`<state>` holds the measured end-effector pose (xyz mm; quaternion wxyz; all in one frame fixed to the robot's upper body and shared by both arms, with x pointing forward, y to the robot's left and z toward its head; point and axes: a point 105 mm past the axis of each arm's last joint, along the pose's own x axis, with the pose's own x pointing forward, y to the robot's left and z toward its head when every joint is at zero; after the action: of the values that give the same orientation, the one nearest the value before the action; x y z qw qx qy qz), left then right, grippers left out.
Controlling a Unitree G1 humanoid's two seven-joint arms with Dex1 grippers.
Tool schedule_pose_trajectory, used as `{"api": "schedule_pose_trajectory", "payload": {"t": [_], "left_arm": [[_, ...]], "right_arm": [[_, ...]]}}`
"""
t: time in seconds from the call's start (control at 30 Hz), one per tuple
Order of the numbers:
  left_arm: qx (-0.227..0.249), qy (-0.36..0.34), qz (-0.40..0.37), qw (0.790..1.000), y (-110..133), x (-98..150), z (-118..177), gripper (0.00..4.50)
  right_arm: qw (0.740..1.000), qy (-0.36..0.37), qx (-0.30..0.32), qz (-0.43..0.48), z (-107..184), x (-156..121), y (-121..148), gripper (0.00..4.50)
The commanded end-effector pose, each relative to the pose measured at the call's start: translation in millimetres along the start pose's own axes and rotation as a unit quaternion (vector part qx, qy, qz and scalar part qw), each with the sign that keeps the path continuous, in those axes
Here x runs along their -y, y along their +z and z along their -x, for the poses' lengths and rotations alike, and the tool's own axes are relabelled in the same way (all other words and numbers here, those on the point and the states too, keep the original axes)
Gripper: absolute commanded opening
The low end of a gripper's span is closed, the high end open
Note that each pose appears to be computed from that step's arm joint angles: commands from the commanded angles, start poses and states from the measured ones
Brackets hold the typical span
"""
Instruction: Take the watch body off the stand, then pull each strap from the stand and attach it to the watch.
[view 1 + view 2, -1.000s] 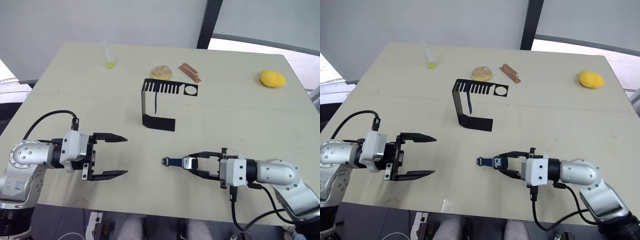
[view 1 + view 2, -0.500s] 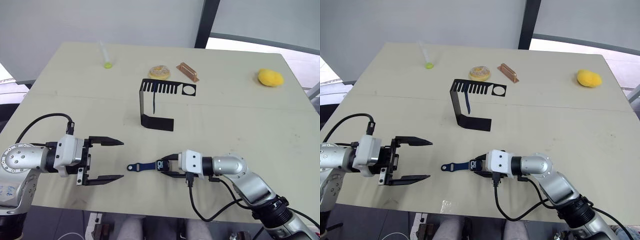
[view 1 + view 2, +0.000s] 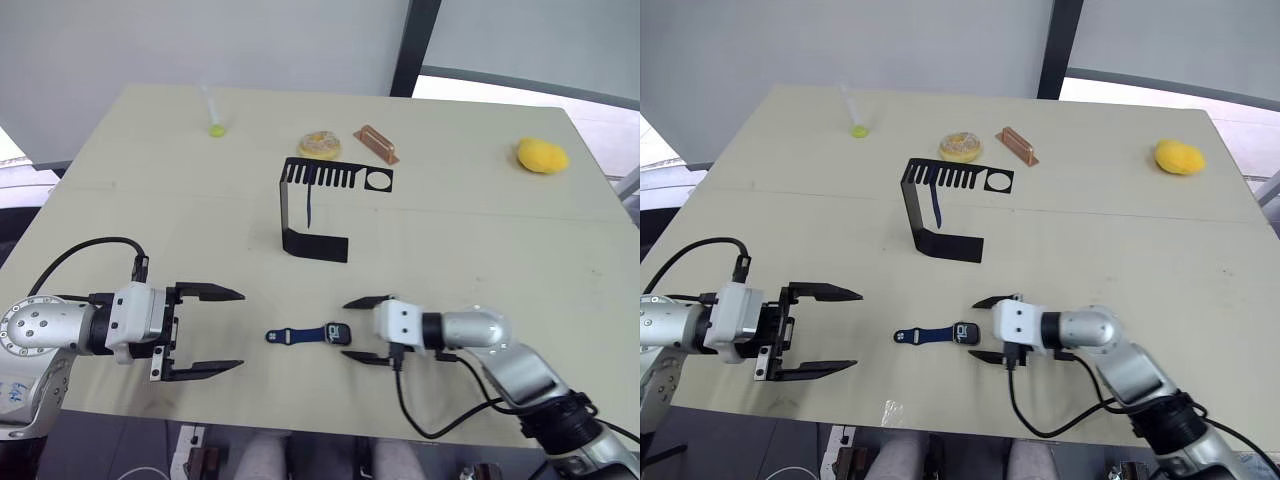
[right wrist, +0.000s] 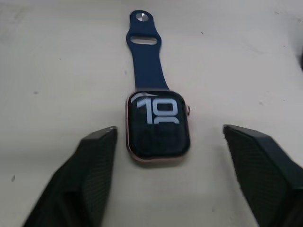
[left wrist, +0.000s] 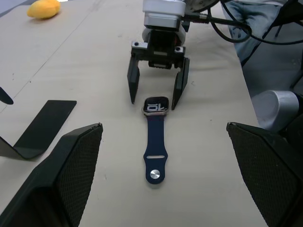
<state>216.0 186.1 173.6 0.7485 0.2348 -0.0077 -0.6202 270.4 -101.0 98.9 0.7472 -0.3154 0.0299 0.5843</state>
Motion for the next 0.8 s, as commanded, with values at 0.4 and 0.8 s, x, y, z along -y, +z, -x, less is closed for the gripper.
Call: {"api": "schedule_pose_trajectory", "payload": {"t": [0.4, 0.8], "left_arm": [[-0.069, 0.298, 0.075, 0.949, -58.2, -3.6, 98.8, 4.5], [-0.036, 0.322, 0.074, 0.943, -49.3, -11.0, 87.8, 4.5]], "right_arm": [[0.952, -0.281, -0.058, -0.105, 201.2, 28.8, -81.8, 4.43], [0.952, -0.271, 0.012, -0.14, 164.9, 47.8, -72.5, 4.43]]}}
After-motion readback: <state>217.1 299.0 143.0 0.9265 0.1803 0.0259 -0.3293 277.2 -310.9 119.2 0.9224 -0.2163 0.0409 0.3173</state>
